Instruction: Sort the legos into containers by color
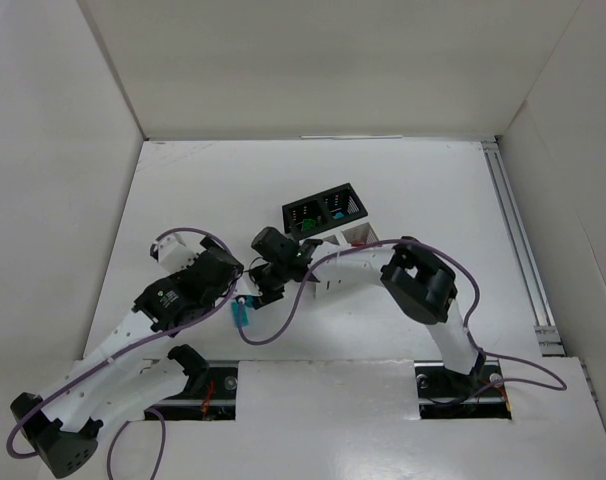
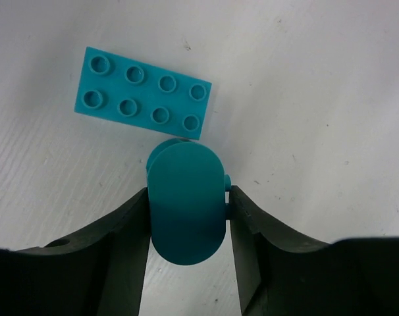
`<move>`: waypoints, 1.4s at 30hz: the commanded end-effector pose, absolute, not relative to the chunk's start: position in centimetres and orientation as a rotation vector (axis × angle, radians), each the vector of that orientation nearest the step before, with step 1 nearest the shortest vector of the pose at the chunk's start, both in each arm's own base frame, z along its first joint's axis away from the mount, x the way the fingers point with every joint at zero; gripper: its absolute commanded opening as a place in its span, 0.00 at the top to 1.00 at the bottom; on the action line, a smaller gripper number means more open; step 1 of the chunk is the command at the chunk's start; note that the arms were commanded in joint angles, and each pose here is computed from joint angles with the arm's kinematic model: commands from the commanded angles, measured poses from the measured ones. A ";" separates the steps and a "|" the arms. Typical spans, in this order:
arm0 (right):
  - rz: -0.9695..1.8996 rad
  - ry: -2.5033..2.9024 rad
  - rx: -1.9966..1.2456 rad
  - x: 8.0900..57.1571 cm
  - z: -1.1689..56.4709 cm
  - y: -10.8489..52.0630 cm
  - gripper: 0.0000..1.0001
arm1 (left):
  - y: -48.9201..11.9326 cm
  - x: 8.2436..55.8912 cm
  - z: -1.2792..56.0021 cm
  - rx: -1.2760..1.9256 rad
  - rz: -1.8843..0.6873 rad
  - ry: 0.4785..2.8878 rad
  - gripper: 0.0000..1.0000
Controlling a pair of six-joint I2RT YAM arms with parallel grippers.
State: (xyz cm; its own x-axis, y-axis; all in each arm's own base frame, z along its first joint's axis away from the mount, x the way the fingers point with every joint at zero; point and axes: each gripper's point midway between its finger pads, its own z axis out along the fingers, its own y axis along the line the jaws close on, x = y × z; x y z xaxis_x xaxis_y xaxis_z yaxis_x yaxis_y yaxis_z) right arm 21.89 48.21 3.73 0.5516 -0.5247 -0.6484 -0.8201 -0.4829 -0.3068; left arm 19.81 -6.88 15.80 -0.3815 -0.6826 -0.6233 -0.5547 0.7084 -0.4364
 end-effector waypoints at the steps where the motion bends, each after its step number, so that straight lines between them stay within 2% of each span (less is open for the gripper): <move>1: 0.680 1.042 -2.158 20.8 6.0 48.4 0.64 | -6.3 20.0 17.4 -0.967 -0.202 2.025 0.00; 6: 0.610 1.068 -2.043 21.4 10.8 47.4 0.72 | -6.2 20.0 17.4 -0.966 -0.198 2.033 0.00; 9: 0.522 1.130 -1.907 24.7 15.1 45.5 0.73 | -7.0 20.4 17.7 -0.938 -0.238 2.039 0.00; 12: 0.561 1.152 -1.780 26.2 19.3 43.4 0.75 | -7.7 20.8 18.1 -0.903 -0.276 2.041 0.00; 17: 0.479 1.229 -1.510 31.8 25.9 37.0 0.75 | -8.2 21.3 18.2 -0.870 -0.282 2.037 0.00; 23: 0.198 1.517 -1.214 39.2 26.4 27.7 0.75 | -9.0 21.9 16.6 -0.837 -0.222 2.104 0.00; 32: 0.099 1.699 -1.113 42.3 22.8 25.0 0.71 | -11.1 21.5 12.7 -0.790 -0.251 2.233 0.00; 38: 0.054 1.750 -1.082 42.9 21.6 24.7 0.52 | -11.2 19.7 8.9 -0.855 -0.243 2.331 0.00; 40: 0.037 1.752 -1.078 42.9 21.6 24.8 0.40 | -11.4 19.2 8.1 -0.870 -0.250 2.361 0.00; 41: 0.036 1.752 -1.078 42.9 21.6 24.8 0.31 | -11.3 19.0 7.7 -0.870 -0.240 2.367 0.00; 42: 0.029 1.759 -1.084 42.7 21.4 24.9 0.28 | -11.5 19.0 7.5 -0.869 -0.256 2.375 0.00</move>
State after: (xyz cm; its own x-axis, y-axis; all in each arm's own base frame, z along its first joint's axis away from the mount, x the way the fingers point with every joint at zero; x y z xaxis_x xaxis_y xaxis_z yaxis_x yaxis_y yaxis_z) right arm 42.34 24.40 19.67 -0.0816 -0.6663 -0.7412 -0.7086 0.5618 -0.4269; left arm 19.07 -10.87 7.94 -0.6117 -0.6114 -0.5020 -0.5171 0.7893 -0.3311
